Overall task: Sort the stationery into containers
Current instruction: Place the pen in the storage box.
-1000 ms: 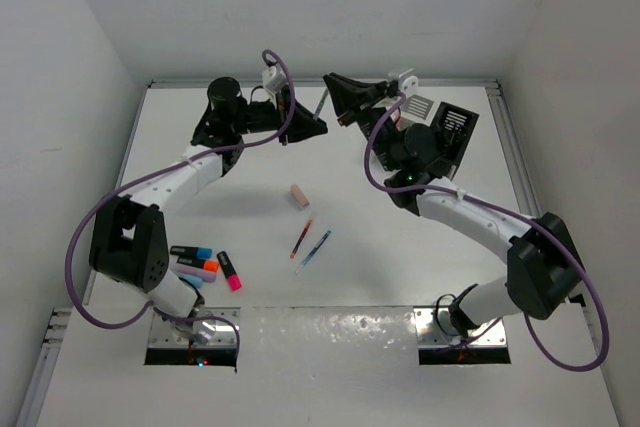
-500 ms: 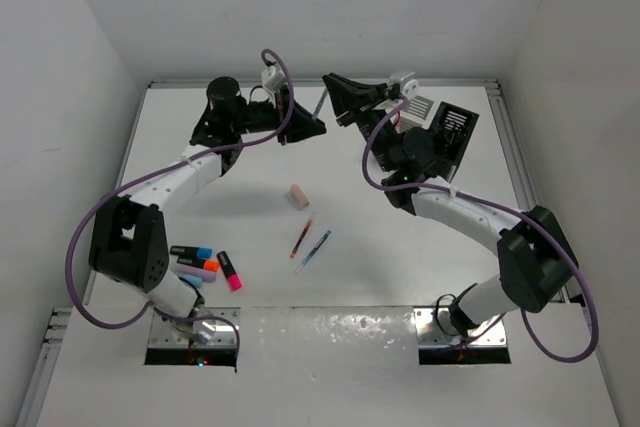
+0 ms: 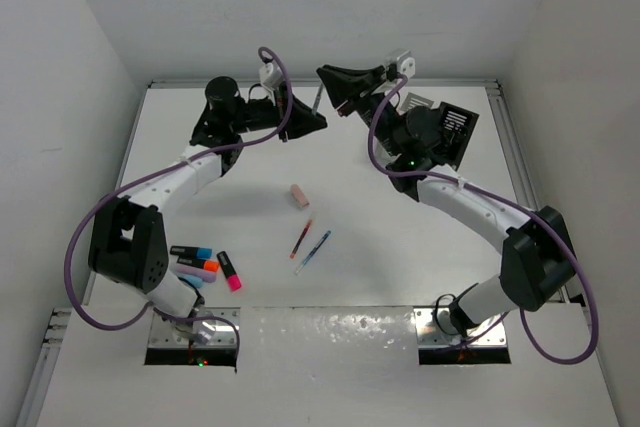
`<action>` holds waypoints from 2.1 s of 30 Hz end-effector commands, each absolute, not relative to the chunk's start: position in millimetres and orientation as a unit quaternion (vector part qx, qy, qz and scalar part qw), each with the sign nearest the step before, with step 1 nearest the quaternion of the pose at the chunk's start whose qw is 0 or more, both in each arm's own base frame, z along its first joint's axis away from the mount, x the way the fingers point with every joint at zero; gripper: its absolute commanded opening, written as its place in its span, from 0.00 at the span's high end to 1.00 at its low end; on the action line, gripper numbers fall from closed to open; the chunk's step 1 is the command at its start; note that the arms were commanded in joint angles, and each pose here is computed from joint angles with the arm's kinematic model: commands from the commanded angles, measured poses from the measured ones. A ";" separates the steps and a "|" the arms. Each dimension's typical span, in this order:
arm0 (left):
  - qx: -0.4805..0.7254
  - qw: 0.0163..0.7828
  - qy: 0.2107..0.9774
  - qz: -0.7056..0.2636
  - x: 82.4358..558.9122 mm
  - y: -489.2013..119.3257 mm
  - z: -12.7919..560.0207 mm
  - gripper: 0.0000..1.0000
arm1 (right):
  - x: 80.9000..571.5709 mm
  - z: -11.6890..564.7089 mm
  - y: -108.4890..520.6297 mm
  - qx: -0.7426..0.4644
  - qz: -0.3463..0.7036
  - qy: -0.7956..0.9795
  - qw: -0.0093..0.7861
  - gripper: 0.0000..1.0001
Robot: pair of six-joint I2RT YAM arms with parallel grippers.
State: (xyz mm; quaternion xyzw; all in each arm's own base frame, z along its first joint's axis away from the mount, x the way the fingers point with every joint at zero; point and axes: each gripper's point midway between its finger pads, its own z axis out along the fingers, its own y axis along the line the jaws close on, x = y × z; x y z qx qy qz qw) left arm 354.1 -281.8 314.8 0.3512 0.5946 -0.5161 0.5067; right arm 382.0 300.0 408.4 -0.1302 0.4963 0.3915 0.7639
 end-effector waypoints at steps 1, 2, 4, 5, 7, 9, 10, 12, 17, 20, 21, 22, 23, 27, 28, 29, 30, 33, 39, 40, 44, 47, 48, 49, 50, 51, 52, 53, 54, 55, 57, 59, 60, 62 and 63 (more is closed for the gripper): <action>0.348 0.616 0.522 -0.476 356.6 -272.6 391.9 1.00 | 366.4 332.4 338.8 -0.231 0.404 0.584 0.665 0.75; 0.349 0.615 0.523 -0.475 357.1 -272.1 389.7 1.00 | 367.0 331.3 337.4 -0.231 0.402 0.588 0.663 0.69; 0.352 0.610 0.530 -0.474 357.7 -272.0 384.4 1.00 | 367.5 333.4 335.0 -0.231 0.400 0.586 0.666 0.61; 0.354 0.609 0.531 -0.471 358.6 -271.0 382.9 1.00 | 368.6 335.5 331.5 -0.229 0.398 0.585 0.668 0.58; 0.354 0.603 0.536 -0.473 357.2 -271.1 378.6 1.00 | 369.7 337.0 328.9 -0.227 0.396 0.585 0.671 0.57; 0.356 0.599 0.539 -0.473 356.3 -271.8 376.1 1.00 | 372.4 338.5 324.1 -0.219 0.394 0.585 0.675 0.61; 0.358 0.599 0.538 -0.473 355.4 -271.6 375.7 1.00 | 372.8 340.4 323.0 -0.219 0.392 0.582 0.678 0.62; 0.358 0.597 0.539 -0.474 355.0 -272.8 374.4 1.00 | 373.6 344.1 322.1 -0.217 0.394 0.579 0.681 0.62; 0.360 0.585 0.548 -0.478 351.0 -278.3 365.1 1.00 | 375.1 365.7 321.7 -0.215 0.400 0.557 0.695 0.60; 0.360 0.578 0.553 -0.480 349.4 -281.5 360.1 1.00 | 375.4 395.6 325.6 -0.211 0.416 0.525 0.712 0.59; 0.360 0.577 0.555 -0.479 350.2 -281.5 358.4 1.00 | 376.1 401.6 325.6 -0.209 0.420 0.518 0.715 0.58; 0.363 0.579 0.553 -0.476 349.3 -282.1 358.8 1.00 | 378.6 401.4 328.5 -0.205 0.427 0.518 0.712 0.57; 0.361 0.579 0.556 -0.474 350.8 -281.9 357.0 1.00 | 379.9 406.8 328.4 -0.203 0.430 0.512 0.715 0.56; 0.364 0.583 0.559 -0.465 351.1 -280.1 356.9 1.00 | 389.4 411.1 327.3 -0.190 0.432 0.511 0.718 0.60; 0.365 0.583 0.558 -0.464 350.6 -280.0 357.2 1.00 | 390.5 410.4 327.1 -0.188 0.433 0.512 0.718 0.65; 0.365 0.584 0.558 -0.463 350.8 -279.3 357.5 1.00 | 392.0 409.7 326.6 -0.185 0.433 0.513 0.718 0.76; 0.364 0.584 0.558 -0.463 350.8 -278.6 358.1 1.00 | 392.3 406.8 326.8 -0.183 0.435 0.515 0.716 0.83; 0.365 0.586 0.558 -0.460 352.3 -278.0 357.2 1.00 | 394.5 401.8 323.3 -0.177 0.432 0.520 0.715 1.00; 0.356 0.605 0.562 -0.438 362.8 -269.1 353.4 0.01 | 414.7 384.1 289.9 -0.158 0.389 0.549 0.722 1.00; 0.353 0.609 0.563 -0.432 365.3 -265.5 353.0 0.00 | 419.6 380.4 280.3 -0.155 0.373 0.557 0.725 1.00; 0.325 0.621 0.596 -0.392 380.8 -241.9 340.6 0.00 | 452.6 328.0 206.5 -0.116 0.235 0.638 0.724 1.00; 0.308 0.626 0.625 -0.349 394.6 -222.0 323.7 0.00 | 475.3 301.7 147.8 -0.084 0.144 0.674 0.720 1.00; 0.299 0.617 0.641 -0.345 395.7 -218.0 314.9 0.00 | 481.0 296.1 137.2 -0.080 0.130 0.680 0.717 1.00; 0.298 0.626 0.648 -0.315 402.8 -209.1 309.0 0.00 | 490.7 281.3 122.4 -0.073 0.112 0.693 0.709 1.00; 0.292 0.618 0.664 -0.304 403.6 -204.9 298.8 0.00 | 494.9 273.1 116.5 -0.069 0.105 0.699 0.704 1.00; 0.281 0.625 0.674 -0.276 410.6 -197.1 294.4 0.00 | 499.6 266.0 107.8 -0.062 0.099 0.702 0.702 1.00; 0.272 0.620 0.687 -0.265 411.8 -192.3 287.5 0.00 | 504.2 254.1 106.3 -0.059 0.098 0.705 0.700 1.00; 0.264 0.620 0.694 -0.253 414.3 -187.2 283.9 0.00 | 506.7 249.5 104.3 -0.058 0.096 0.704 0.701 1.00; 0.263 0.620 0.700 -0.238 415.1 -182.7 278.8 0.00 | 509.0 246.5 102.9 -0.059 0.093 0.703 0.703 1.00; 0.259 0.620 0.707 -0.220 417.5 -177.2 274.1 0.00 | 515.2 238.4 96.0 -0.048 0.079 0.704 0.704 1.00; 0.264 0.613 0.717 -0.201 414.8 -171.3 265.6 0.00 | 521.2 231.1 92.2 -0.045 0.072 0.706 0.703 1.00; 0.263 0.605 0.727 -0.191 412.3 -165.9 258.7 0.00 | 527.3 217.2 88.4 -0.044 0.062 0.714 0.696 1.00; 0.260 0.602 0.730 -0.190 411.2 -162.9 254.8 0.00 | 527.9 211.7 87.8 -0.044 0.058 0.717 0.693 1.00; 0.257 0.599 0.734 -0.189 409.1 -159.8 250.8 0.00 | 525.9 193.7 86.3 -0.043 0.055 0.723 0.687 1.00; 0.253 0.599 0.736 -0.188 409.2 -157.2 250.2 0.00 | 525.1 187.0 87.1 -0.044 0.053 0.726 0.685 1.00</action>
